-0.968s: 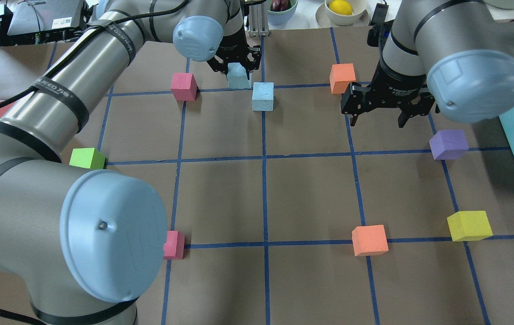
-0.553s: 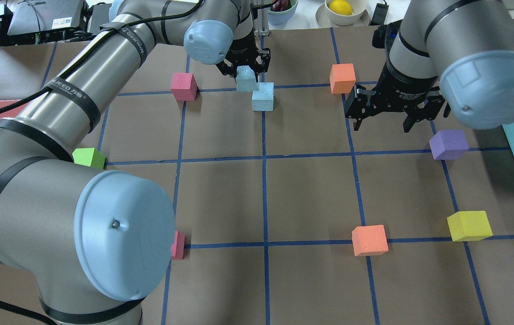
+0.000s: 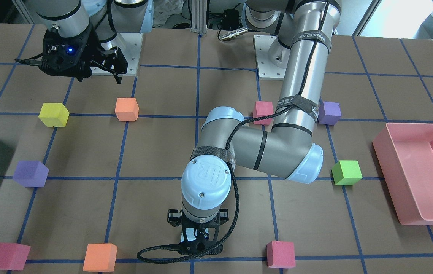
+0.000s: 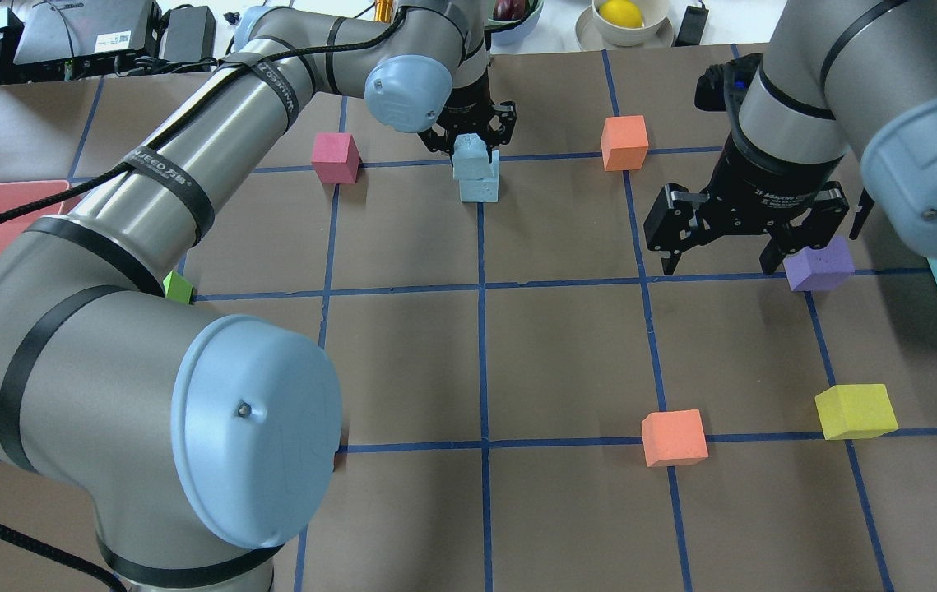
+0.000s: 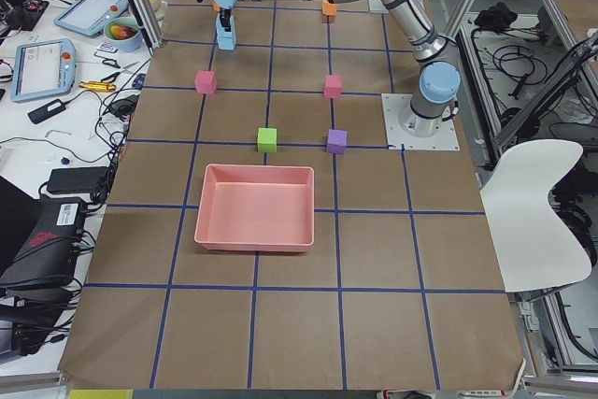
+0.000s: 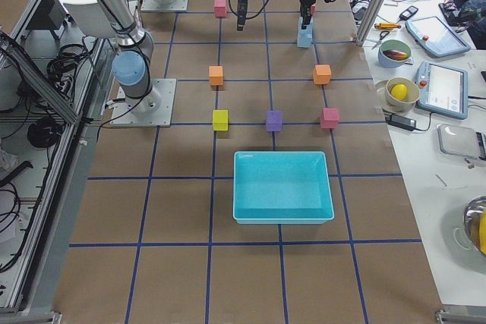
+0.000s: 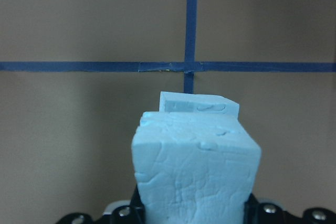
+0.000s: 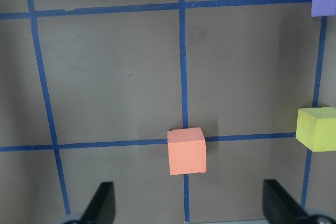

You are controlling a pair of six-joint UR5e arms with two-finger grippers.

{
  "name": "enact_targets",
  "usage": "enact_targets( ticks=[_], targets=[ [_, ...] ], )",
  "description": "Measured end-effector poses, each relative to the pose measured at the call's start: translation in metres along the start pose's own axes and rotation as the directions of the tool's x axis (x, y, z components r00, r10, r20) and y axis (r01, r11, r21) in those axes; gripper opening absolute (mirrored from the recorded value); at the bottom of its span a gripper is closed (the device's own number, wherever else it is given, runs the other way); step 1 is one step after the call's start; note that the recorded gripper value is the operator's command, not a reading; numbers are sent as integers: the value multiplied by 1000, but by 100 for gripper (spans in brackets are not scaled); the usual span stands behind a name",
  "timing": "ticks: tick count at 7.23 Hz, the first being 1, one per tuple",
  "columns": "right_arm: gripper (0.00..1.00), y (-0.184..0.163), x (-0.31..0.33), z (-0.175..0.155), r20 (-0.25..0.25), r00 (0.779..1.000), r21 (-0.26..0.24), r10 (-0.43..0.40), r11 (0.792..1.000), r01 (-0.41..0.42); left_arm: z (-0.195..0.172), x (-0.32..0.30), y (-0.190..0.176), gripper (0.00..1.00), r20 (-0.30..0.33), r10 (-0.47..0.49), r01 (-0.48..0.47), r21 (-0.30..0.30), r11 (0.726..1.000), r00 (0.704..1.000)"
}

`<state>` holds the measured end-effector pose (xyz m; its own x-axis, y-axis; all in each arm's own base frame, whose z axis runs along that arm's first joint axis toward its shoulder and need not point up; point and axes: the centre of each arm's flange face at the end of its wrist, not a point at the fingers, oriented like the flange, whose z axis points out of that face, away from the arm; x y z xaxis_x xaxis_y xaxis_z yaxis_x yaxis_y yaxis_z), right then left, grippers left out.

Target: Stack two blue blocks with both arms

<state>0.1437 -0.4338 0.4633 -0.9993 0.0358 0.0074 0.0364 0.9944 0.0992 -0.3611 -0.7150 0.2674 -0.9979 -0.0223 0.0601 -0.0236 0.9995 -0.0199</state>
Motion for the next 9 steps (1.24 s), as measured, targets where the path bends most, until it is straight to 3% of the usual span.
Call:
enact_targets(
  ticks=[4,5,7,8,9],
  targets=[
    [100,0,-2,-4,4,1000,21,-25,999,25,6,5,-5,0,-2,-4,4,3,1000,1000],
    [100,-2,-3,-4,4,1000,26,-24,999,24,6,6,-5,8,-1,-3,3,4,1000,1000],
    [100,-5,-3,-3,6,1000,40,-22,999,22,10,7,-6,91,5,-1,1,3,1000,1000],
    [100,-5,-3,-3,6,1000,45,-23,999,22,13,8,-7,100,5,0,0,8,1000,1000],
    [100,-6,-3,-3,6,1000,47,-23,999,22,18,9,-7,100,4,-5,5,13,1000,1000]
  ],
)
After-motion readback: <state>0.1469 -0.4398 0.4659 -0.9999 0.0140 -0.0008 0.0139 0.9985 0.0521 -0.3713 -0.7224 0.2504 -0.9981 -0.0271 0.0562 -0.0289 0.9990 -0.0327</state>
